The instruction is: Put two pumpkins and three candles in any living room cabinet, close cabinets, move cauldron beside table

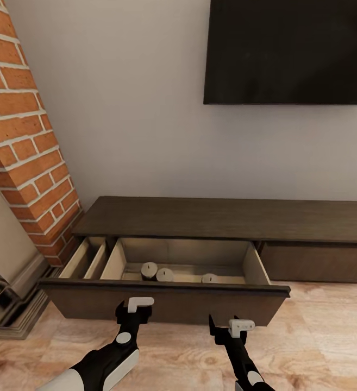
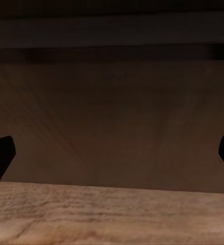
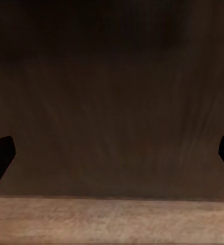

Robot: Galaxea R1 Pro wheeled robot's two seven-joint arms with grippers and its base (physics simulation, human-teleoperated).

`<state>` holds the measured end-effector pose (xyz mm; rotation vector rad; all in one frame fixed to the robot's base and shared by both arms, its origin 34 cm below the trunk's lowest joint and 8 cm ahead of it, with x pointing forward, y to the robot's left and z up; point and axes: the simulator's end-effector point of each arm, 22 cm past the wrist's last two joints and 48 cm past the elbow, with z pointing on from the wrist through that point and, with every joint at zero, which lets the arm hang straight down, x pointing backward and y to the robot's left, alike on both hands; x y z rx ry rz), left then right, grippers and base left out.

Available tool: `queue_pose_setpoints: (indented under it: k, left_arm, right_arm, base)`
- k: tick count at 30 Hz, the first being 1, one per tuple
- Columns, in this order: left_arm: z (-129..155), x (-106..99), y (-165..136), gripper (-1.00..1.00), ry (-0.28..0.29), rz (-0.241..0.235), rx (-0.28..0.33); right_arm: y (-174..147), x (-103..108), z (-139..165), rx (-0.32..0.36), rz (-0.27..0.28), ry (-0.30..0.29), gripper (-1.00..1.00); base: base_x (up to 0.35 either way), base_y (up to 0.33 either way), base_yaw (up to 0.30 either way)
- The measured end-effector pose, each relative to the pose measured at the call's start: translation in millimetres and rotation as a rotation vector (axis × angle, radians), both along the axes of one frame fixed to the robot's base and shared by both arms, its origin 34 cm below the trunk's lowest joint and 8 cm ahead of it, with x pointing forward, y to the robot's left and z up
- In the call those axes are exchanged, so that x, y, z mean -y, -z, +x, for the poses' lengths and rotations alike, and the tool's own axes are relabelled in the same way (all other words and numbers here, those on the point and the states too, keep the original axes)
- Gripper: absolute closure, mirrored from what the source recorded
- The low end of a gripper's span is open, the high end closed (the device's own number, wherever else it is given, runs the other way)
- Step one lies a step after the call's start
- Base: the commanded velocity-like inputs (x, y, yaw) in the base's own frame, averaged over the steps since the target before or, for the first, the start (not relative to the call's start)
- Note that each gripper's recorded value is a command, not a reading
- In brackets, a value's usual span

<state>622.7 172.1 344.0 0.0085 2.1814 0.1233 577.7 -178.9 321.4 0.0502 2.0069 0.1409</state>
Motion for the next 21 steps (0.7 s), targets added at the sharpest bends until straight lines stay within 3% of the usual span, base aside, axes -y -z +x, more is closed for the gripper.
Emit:
queue_pose_setpoints:
  k: [7, 13, 21]
  left_arm:
    - [-4, 0, 16, -1.0, 0.0, 0.0, 0.0]
    - [-9, 0, 29, -1.0, 0.0, 0.0, -0.016]
    - [-15, 0, 48, -1.0, 0.001, 0.001, -0.049]
  right_arm:
    - [15, 0, -4, 0.003, 0.001, 0.0, -1.0]
    - [13, 2, -2, 0.06, 0.007, 0.012, -1.0]
    - [26, 3, -7, 0.05, 0.009, 0.017, -1.0]
  base:
    - [0.0, 0.0, 0.0]
    - [0.0, 0.0, 0.0]
    - [0.0, 0.0, 0.0]
